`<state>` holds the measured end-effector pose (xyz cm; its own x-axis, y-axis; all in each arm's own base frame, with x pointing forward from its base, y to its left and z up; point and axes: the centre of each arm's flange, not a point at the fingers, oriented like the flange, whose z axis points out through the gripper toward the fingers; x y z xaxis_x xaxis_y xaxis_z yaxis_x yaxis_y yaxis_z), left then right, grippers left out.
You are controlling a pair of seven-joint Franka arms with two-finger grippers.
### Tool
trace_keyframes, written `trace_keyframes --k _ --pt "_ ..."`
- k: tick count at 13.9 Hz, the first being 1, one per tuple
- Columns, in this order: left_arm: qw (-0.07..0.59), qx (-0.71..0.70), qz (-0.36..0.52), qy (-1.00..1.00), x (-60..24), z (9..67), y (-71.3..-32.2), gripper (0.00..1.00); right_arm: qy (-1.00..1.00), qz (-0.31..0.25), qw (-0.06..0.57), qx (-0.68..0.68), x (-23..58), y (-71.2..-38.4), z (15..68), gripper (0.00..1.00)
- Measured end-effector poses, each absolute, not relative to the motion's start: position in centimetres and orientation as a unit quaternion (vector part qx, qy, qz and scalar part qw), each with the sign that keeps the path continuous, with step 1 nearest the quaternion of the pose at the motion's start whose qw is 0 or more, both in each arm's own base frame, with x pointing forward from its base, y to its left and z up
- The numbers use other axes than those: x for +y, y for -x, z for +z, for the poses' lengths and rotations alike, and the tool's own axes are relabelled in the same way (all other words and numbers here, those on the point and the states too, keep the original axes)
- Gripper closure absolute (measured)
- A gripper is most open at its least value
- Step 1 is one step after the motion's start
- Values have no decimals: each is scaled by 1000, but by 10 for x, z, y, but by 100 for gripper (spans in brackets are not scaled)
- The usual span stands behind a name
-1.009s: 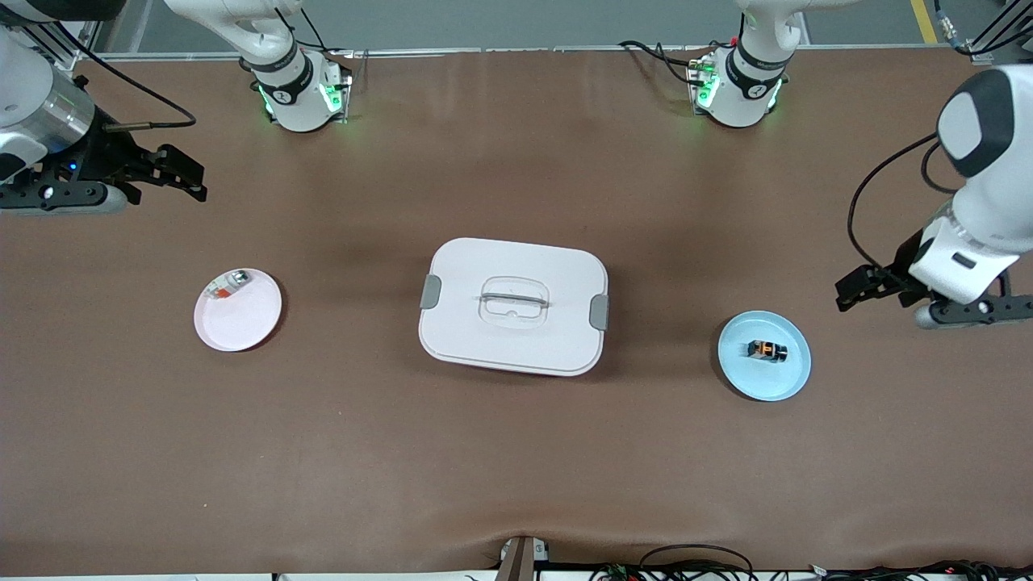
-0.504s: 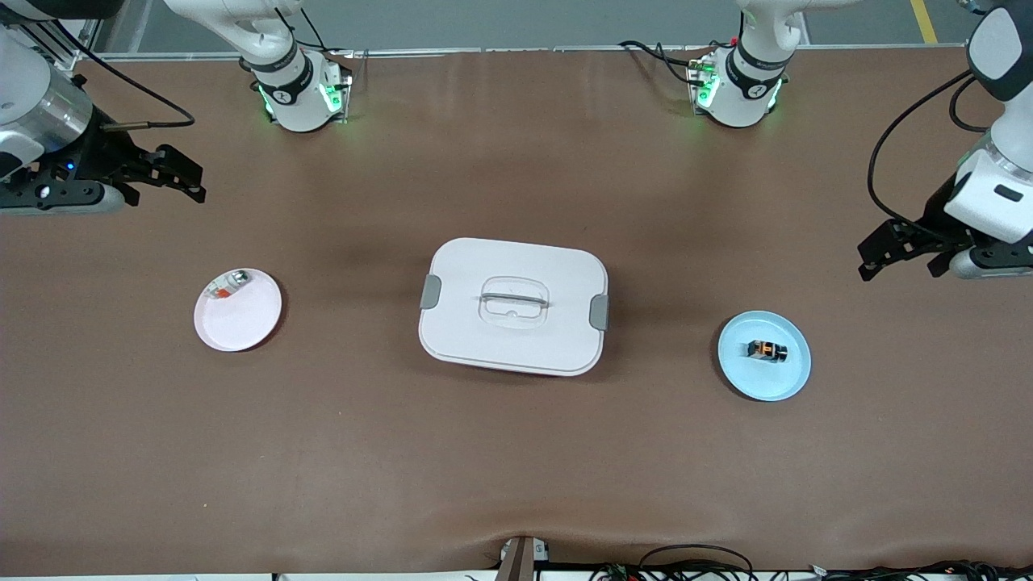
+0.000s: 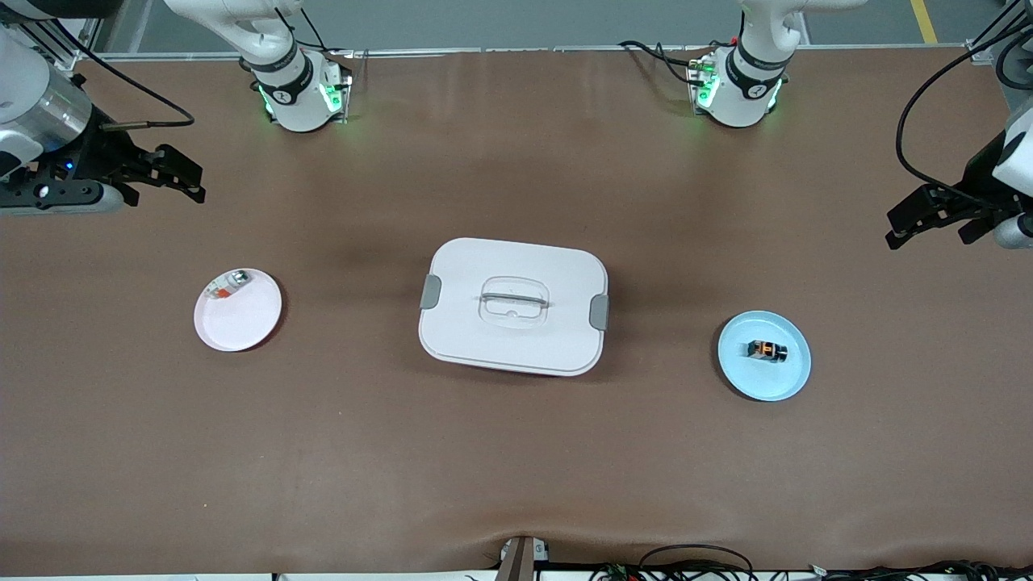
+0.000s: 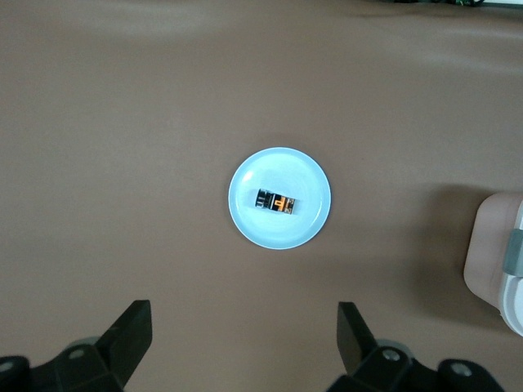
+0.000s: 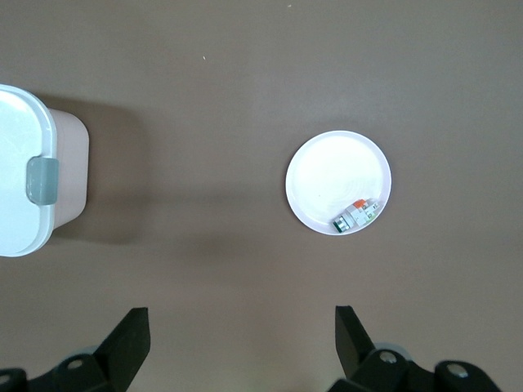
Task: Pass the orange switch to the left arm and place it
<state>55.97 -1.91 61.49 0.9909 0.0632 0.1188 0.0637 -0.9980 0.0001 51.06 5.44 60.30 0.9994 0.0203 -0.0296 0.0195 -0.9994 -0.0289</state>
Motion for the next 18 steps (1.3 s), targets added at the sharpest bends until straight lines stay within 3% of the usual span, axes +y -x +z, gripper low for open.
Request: trace_keyframes --k 18 --pt "3 -23 -36 999 -29 619 -553 0 999 -14 35 -16 63 -509 644 0"
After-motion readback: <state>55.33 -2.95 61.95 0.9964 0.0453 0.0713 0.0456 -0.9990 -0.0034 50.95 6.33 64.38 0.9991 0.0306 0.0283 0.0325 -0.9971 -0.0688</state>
